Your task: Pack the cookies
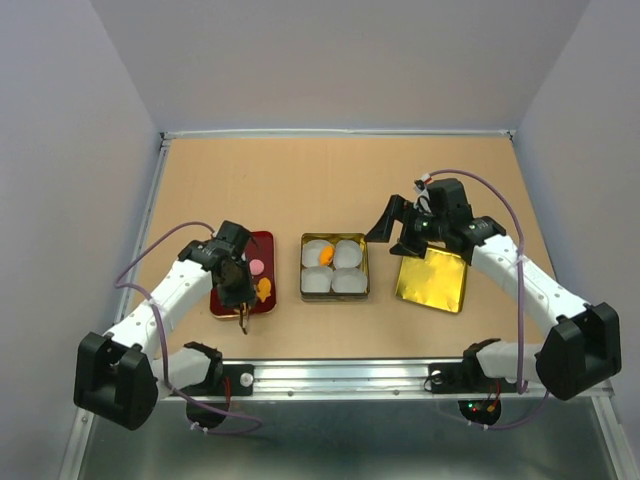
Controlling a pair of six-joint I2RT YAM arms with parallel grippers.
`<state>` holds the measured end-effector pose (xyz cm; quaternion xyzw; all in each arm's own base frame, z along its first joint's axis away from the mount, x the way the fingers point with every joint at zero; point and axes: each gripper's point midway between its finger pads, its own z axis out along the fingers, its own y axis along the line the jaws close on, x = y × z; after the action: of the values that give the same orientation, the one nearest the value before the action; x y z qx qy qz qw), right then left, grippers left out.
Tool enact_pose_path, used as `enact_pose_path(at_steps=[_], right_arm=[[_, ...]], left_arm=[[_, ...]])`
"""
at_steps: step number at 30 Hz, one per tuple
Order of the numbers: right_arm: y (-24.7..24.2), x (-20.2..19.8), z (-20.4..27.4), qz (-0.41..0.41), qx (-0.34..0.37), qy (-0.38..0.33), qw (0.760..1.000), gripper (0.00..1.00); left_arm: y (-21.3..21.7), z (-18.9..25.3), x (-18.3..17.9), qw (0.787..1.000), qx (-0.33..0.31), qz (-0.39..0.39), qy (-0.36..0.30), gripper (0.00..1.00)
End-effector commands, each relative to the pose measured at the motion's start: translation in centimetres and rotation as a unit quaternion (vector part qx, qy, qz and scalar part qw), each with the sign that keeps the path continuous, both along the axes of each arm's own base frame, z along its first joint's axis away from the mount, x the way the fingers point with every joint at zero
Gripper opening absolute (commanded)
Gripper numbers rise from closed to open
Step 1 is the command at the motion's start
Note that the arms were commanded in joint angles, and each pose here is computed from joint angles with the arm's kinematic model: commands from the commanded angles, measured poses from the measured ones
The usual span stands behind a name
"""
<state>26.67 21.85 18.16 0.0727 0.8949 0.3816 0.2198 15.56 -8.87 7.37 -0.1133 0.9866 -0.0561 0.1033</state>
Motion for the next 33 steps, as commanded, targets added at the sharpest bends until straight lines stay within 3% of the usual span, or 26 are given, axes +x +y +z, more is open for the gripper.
enact_pose_path(at_steps=[1,12,24,33], right_arm=[[0.0,0.5,-0.1,0.002,-0.006,-0.016,1.0,1.0],[0.2,1.1,-0.5,0.003,-0.012,-0.012,1.0,1.0],[0.2,1.3,-1.0,0.003,-0.016,-0.009,1.0,1.0],[0.2,1.2,-1.1,0.005,-0.015,-0.007,1.0,1.0]], left_arm=[[0.0,-0.2,0.7,1.0,-0.002,-0.014,-0.009,0.35],[-0.7,-1.0,5.0,1.0,-0.004,-0.01,-0.024,0.23],[-1.7,0.2,12.7,0.998,-0.015,-0.003,-0.059,0.16],[-1.1,2.5,14.4,0.996,-0.002,-0.004,-0.084,0.13]])
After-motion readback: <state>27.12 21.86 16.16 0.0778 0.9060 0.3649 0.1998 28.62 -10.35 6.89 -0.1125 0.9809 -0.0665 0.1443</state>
